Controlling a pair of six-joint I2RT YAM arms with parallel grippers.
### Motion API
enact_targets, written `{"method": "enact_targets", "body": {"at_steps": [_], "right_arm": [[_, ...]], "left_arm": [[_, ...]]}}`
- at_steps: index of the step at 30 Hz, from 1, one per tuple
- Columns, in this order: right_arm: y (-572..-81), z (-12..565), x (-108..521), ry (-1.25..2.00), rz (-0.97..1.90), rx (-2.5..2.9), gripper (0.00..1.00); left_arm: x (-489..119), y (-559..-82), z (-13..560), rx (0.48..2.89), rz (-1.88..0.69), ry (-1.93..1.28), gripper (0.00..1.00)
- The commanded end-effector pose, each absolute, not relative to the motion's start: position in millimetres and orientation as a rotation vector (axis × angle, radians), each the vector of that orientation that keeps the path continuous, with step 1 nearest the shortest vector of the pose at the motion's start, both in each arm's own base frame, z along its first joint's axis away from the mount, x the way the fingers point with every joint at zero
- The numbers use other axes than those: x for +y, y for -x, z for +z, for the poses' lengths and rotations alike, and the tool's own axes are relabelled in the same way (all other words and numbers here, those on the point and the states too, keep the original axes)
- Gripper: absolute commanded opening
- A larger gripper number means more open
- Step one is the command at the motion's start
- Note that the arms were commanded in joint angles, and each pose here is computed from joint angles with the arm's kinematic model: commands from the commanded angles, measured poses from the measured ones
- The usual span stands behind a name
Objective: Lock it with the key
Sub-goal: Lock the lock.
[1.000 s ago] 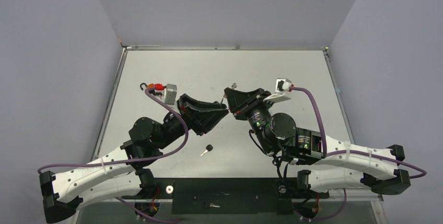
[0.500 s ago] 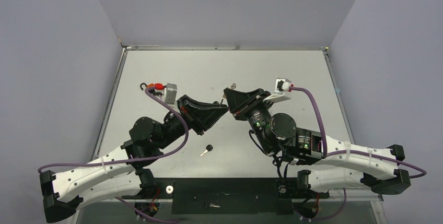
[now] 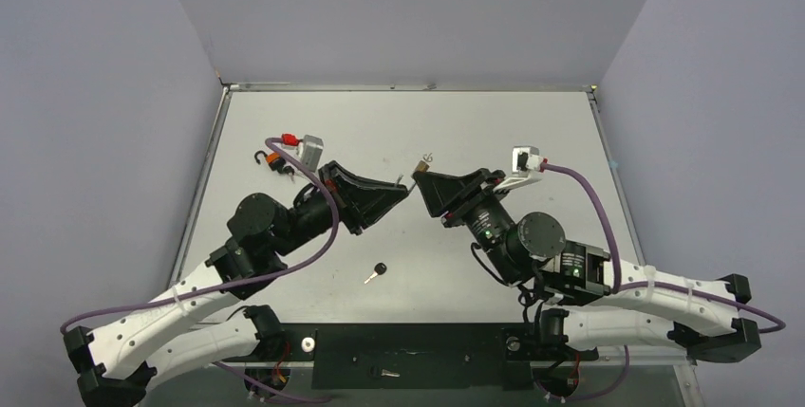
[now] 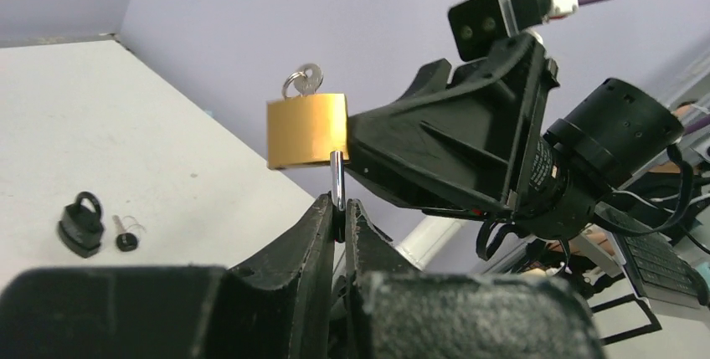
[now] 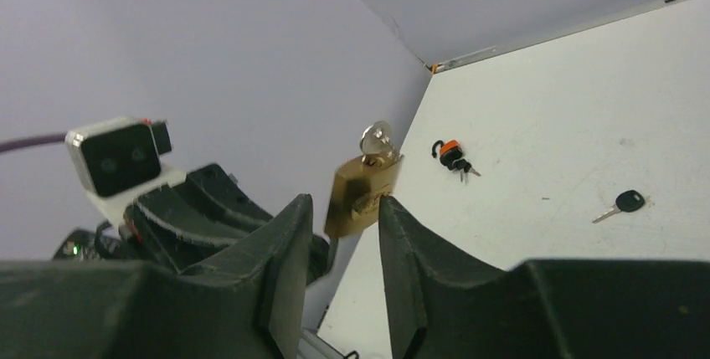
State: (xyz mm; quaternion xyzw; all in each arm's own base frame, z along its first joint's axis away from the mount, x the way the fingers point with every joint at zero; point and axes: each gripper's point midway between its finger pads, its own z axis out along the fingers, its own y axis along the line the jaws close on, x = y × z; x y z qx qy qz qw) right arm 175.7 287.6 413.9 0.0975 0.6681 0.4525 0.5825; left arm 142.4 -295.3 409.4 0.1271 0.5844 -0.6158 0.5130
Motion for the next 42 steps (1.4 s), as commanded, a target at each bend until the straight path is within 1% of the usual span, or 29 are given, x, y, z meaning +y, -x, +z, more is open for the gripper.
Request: {"method": "enact_targets", "body": {"at_steps": [1, 2, 3, 4, 5, 6, 7, 8, 9, 10, 14, 15, 16, 19, 21, 23, 24, 25, 27, 29, 32, 36, 37, 38, 42], "right_arm": [[-163.0, 425.3, 279.4, -0.080, 1.235, 1.509, 0.40], [-176.2, 423.5, 271.3, -0.098, 1.228, 1.500, 0.47], [-169.5, 418.3, 274.7, -0.052, 1.302, 1.514, 0.50], [-183.5, 415.7, 264.9, -0.077, 1.286, 1.506, 0.57], [-175.9, 411.2, 268.6, -0.015, 1.353, 1.513, 0.59], [-188.0, 409.3, 259.3, -0.028, 1.336, 1.502, 0.64], [-181.1, 406.0, 261.8, 0.039, 1.388, 1.500, 0.66], [-190.7, 410.9, 252.7, 0.035, 1.379, 1.460, 0.71], [-190.4, 403.3, 252.1, 0.111, 1.394, 1.466, 0.72], [-180.2, 404.6, 257.1, 0.220, 1.438, 1.443, 0.73], [-176.8, 390.5, 256.5, 0.444, 1.417, 1.406, 0.75], [-181.1, 392.1, 253.3, 0.446, 1.416, 1.396, 0.75], [-175.5, 399.0, 256.0, 0.486, 1.472, 1.360, 0.74], [-169.6, 418.5, 254.9, 0.514, 1.532, 1.295, 0.73], [-181.1, 419.3, 252.5, 0.443, 1.486, 1.374, 0.71], [-171.2, 420.5, 255.1, 0.475, 1.492, 1.406, 0.67], [-163.0, 422.6, 252.1, 0.505, 1.465, 1.394, 0.67], [-151.7, 422.0, 254.5, 0.555, 1.447, 1.388, 0.71], [-139.1, 414.6, 247.4, 0.669, 1.271, 1.389, 0.77], [-124.3, 418.3, 255.0, 0.778, 1.296, 1.355, 0.80], [-107.6, 421.4, 270.0, 0.906, 1.360, 1.335, 0.78], [-96.8, 419.9, 277.0, 1.006, 1.331, 1.330, 0.78], [-96.3, 418.6, 278.1, 1.025, 1.316, 1.338, 0.78], [-97.4, 416.2, 278.8, 1.036, 1.301, 1.347, 0.78], [-103.0, 414.0, 281.6, 1.071, 1.249, 1.371, 0.76]], "left_arm": [[-277.9, -138.1, 430.6, 1.428, -1.500, -0.387, 0.00], [-275.3, -138.3, 426.1, 1.462, -1.493, -0.422, 0.00], [-274.0, -138.5, 423.6, 1.478, -1.486, -0.440, 0.00], [-272.8, -138.4, 417.1, 1.518, -1.484, -0.470, 0.00], [-271.9, -138.7, 413.7, 1.535, -1.476, -0.487, 0.00], [-271.0, -138.5, 410.0, 1.566, -1.478, -0.511, 0.00], [-270.1, -138.0, 411.9, 1.565, -1.473, -0.531, 0.00], [-270.6, -138.2, 405.0, 1.602, -1.477, -0.553, 0.00], [-270.9, -138.1, 406.0, 1.605, -1.478, -0.570, 0.00], [-270.6, -134.2, 403.3, 1.620, -1.493, -0.601, 0.00], [-271.6, -117.8, 405.8, 1.634, -1.547, -0.721, 0.00], [-271.1, -115.7, 410.6, 1.625, -1.548, -0.736, 0.00], [-270.4, -112.2, 409.1, 1.641, -1.557, -0.750, 0.00], [-266.1, -106.5, 407.0, 1.675, -1.536, -0.787, 0.00], [-263.3, -102.9, 404.0, 1.688, -1.515, -0.827, 0.00], [-262.2, -99.8, 402.9, 1.687, -1.505, -0.871, 0.00], [-262.6, -97.9, 405.6, 1.674, -1.513, -0.888, 0.00], [-264.4, -93.1, 409.6, 1.646, -1.546, -0.923, 0.00], [-266.3, -85.6, 420.9, 1.596, -1.608, -0.956, 0.00], [-266.1, -79.0, 431.5, 1.558, -1.653, -0.979, 0.00], [-263.5, -71.3, 443.1, 1.540, -1.688, -0.999, 0.00], [-259.6, -62.2, 458.0, 1.490, -1.719, -1.013, 0.00], [-259.8, -60.8, 459.6, 1.496, -1.743, -1.001, 0.00], [-258.4, -57.4, 466.3, 1.450, -1.751, -1.015, 0.00], [-257.6, -54.1, 468.3, 1.455, -1.782, -1.010, 0.00]]}}
